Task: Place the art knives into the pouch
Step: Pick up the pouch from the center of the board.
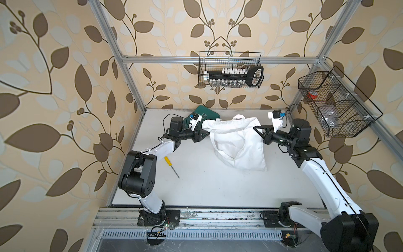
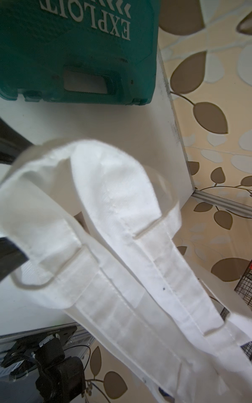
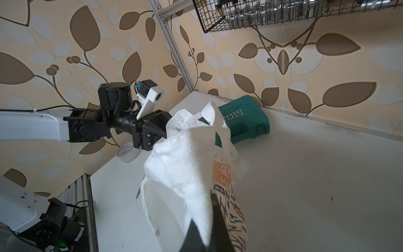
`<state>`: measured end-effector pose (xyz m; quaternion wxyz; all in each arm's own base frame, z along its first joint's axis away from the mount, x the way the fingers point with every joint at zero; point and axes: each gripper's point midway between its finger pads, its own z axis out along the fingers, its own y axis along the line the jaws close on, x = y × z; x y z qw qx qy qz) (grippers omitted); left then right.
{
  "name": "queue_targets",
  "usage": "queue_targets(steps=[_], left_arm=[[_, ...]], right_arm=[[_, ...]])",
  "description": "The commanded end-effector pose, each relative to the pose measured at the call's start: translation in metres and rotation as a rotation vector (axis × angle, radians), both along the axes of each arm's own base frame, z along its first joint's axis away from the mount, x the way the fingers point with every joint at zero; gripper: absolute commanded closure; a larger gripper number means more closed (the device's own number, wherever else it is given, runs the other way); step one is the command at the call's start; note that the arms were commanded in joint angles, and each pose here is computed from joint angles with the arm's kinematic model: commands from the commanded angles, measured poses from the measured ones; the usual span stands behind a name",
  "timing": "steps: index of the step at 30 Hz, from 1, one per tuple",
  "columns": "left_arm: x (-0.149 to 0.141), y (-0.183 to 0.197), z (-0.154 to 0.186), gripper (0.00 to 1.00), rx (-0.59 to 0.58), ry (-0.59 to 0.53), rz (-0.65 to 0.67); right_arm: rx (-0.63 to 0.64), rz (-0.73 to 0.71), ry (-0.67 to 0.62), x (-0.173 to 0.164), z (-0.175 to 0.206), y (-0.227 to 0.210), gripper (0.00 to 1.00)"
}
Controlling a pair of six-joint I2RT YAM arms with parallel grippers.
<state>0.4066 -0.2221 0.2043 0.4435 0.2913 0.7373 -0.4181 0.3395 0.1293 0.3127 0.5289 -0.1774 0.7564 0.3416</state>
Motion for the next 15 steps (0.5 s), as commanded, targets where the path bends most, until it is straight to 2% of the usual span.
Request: queue_targets(steps=[1, 3, 5, 9, 15], left_arm=[[0.01, -0.009, 0.027, 0.67, -0.03, -0.088, -0.019], [0.013, -0.012, 0.031, 0.78, -0.034, -0.1, -0.023], [0.014, -0.016, 0.035, 1.0, -0.037, -0.109, -0.027], [0.012, -0.019, 0.041, 1.0, -0.034, -0.116, -0.025], [-0.014, -0.014, 0.067, 1.0, 0.023, -0.138, 0.045]], right_arm=[[0.024, 0.033, -0.069, -0.002, 0.02, 0.004, 1.0], [0.025, 0.037, -0.071, -0.003, 0.022, 0.004, 1.0], [0.024, 0.04, -0.075, -0.004, 0.024, 0.005, 1.0], [0.03, 0.046, -0.074, -0.005, 0.027, 0.005, 1.0], [0.024, 0.008, -0.046, -0.001, 0.035, 0.003, 1.0]])
